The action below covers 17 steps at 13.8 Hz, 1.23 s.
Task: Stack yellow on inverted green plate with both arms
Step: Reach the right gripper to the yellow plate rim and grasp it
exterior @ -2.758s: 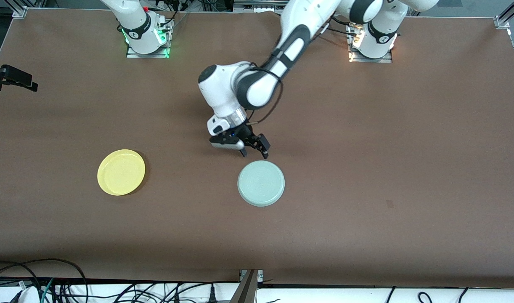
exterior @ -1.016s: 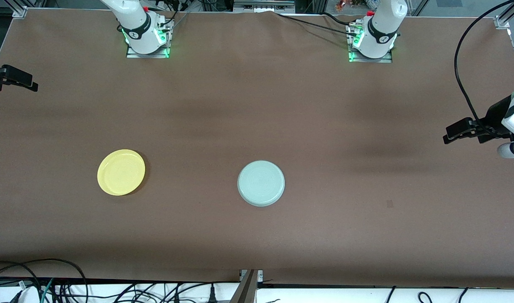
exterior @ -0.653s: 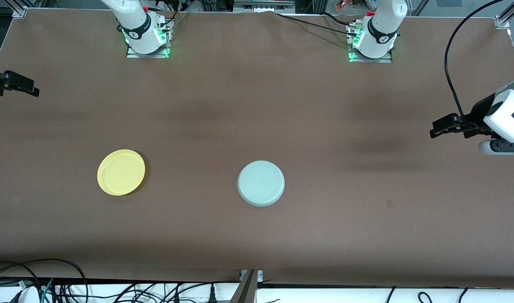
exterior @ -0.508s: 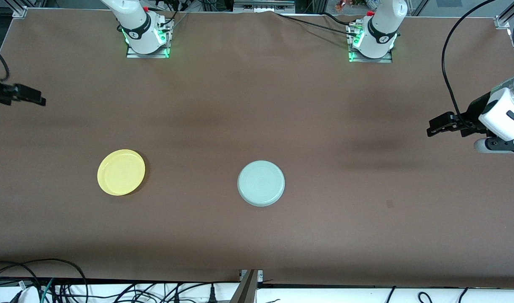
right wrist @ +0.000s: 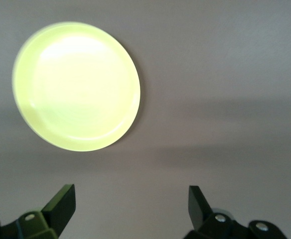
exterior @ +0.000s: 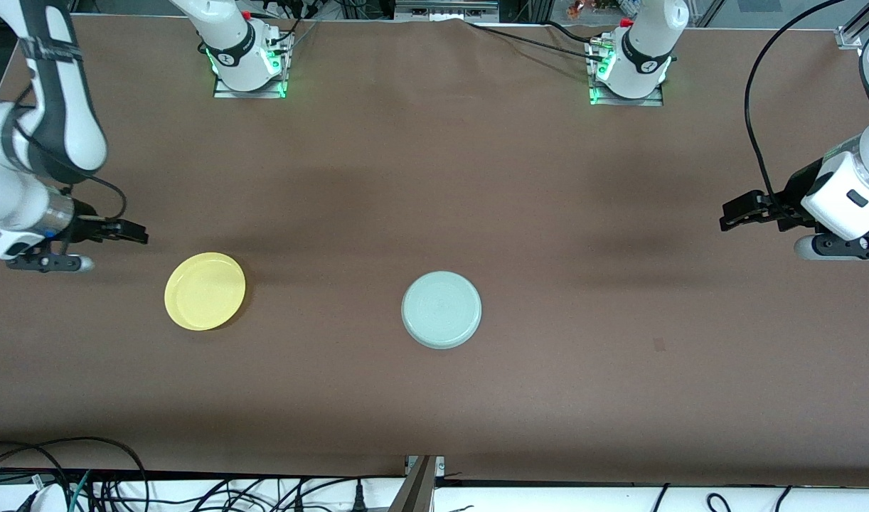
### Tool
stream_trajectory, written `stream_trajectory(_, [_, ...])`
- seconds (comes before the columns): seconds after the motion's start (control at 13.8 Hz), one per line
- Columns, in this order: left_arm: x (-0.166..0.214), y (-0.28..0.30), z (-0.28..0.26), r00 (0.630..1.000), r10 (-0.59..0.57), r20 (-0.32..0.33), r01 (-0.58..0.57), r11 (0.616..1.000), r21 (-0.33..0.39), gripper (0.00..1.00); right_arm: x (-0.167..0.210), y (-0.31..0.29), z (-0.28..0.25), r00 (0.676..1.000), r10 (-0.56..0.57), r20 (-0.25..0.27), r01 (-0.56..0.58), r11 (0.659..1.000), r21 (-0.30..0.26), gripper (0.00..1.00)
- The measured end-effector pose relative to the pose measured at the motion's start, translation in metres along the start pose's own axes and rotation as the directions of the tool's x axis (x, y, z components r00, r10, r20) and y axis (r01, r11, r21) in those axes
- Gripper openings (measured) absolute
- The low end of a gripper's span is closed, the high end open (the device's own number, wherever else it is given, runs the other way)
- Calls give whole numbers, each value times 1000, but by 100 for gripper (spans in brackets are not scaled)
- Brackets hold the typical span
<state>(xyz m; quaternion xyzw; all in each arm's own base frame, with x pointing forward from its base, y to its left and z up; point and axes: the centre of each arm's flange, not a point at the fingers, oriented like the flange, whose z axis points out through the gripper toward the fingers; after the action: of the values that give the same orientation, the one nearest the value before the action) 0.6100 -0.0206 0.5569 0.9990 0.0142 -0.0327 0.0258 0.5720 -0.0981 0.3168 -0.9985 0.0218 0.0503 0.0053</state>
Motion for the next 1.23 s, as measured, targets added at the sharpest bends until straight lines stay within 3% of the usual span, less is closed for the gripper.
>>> stream_trajectory(0.15, [1, 0, 0, 1000, -1, -3, 1, 1000, -1, 100, 1, 10, 37, 999, 50, -20, -49, 998, 47, 100])
stream_trajectory(0.36, [3, -1, 1, 1000, -3, -3, 3, 1000, -1, 100, 15, 29, 82, 979, 171, -109, -150, 973, 176, 98])
stream_trajectory(0.58, [4, -5, 2, 1000, -8, -2, 8, 1000, -1, 100, 22, 34, 112, 957, 250, -144, -217, 953, 214, 96])
stream_trajectory(0.73, [5, -7, 3, 1000, -11, -1, 11, 1000, -2, 100, 23, 33, 124, 952, 269, -146, -235, 947, 218, 80])
stream_trajectory(1.02, [6, -7, 5, 1000, -12, 2, 12, 1000, -2, 100, 27, 29, 134, 953, 270, -137, -236, 946, 222, 31])
stream_trajectory(1.23, [6, -7, 5, 1000, -12, 2, 12, 1000, -2, 100, 30, 25, 133, 953, 270, -137, -234, 944, 231, 2])
